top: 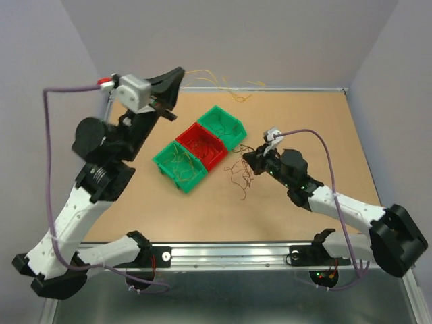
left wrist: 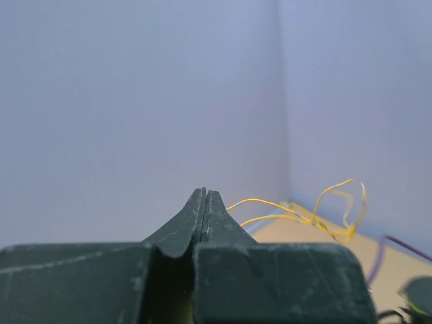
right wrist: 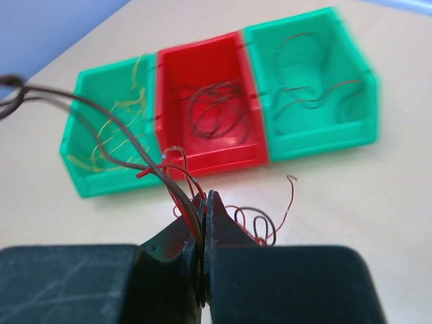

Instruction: Untangle the cables

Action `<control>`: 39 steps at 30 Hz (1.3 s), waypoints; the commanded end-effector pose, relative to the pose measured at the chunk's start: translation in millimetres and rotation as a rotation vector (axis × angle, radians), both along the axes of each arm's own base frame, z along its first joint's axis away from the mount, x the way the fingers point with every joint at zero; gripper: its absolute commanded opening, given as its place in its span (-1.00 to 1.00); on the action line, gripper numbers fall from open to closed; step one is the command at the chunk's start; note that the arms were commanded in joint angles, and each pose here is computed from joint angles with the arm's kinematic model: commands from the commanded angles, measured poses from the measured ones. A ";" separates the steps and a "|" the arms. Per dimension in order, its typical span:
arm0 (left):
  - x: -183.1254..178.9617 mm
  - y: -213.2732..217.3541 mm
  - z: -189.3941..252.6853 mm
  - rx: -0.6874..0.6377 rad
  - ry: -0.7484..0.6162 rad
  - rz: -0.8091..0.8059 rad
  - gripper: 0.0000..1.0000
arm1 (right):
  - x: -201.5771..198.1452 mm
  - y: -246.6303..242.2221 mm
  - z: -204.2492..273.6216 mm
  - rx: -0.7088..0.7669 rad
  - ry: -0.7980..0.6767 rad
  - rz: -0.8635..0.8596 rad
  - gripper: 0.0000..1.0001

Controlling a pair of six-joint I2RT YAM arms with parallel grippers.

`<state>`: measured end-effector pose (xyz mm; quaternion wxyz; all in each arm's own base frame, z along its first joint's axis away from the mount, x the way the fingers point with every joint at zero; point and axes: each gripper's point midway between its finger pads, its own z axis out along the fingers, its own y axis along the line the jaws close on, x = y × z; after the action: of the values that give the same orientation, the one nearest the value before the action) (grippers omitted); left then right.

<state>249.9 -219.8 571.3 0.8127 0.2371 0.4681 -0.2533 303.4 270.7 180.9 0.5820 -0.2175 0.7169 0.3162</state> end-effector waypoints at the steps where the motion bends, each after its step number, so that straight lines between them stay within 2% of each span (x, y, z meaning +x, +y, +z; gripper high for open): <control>1: -7.6 80.2 27.1 -0.201 -0.063 0.279 -1.00 | 10.6 -72.3 1.9 -0.026 0.070 -0.390 -0.99; 3: 0.8 92.3 8.0 -0.197 -0.041 0.360 -1.00 | 8.1 -109.0 -5.4 -0.072 0.101 -0.560 -0.99; 5: -2.8 93.3 -8.1 -0.167 -0.059 0.356 -1.00 | -0.7 -130.5 7.2 -0.026 0.092 -0.644 -0.99; 8: -20.3 77.7 -32.5 -0.083 -0.117 0.248 -1.00 | -18.3 -138.0 18.7 0.023 0.080 -0.622 -0.97; 10: -17.5 66.3 -51.8 -0.016 -0.107 0.216 -1.00 | -25.6 -138.8 27.8 0.063 0.063 -0.600 -0.89; 11: -9.8 57.9 -73.4 0.055 -0.064 0.209 -1.00 | -31.2 -138.3 34.6 0.093 0.048 -0.578 -0.54; 12: 1.5 53.4 -88.2 0.089 -0.016 0.224 -1.00 | -33.4 -138.7 36.7 0.102 0.042 -0.571 -0.42; 14: 17.6 51.8 -118.7 0.161 0.044 0.271 -1.00 | -36.6 -138.8 40.4 0.116 0.035 -0.559 0.29; 16: 28.5 56.8 -139.2 0.202 0.064 0.327 -1.00 | -38.6 -139.9 41.4 0.120 0.038 -0.558 0.77; 19: 32.8 58.8 -172.3 0.243 0.080 0.342 -1.00 | -38.7 -136.9 39.9 0.112 0.046 -0.545 0.88; 26: 36.1 61.7 -236.5 0.381 0.124 0.356 -1.00 | -36.0 -129.5 35.8 0.090 0.067 -0.521 0.91; 33: 39.8 67.6 -285.7 0.506 0.150 0.355 -1.00 | -39.5 -128.8 38.0 0.102 0.059 -0.503 0.92; 39: 50.8 77.1 -307.7 0.535 0.171 0.387 -1.00 | -45.3 -120.6 43.5 0.116 0.052 -0.444 0.92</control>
<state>294.7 -144.8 248.3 0.6863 0.3330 0.6465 0.0115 261.6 143.7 219.5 0.6284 0.0008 0.7499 0.2069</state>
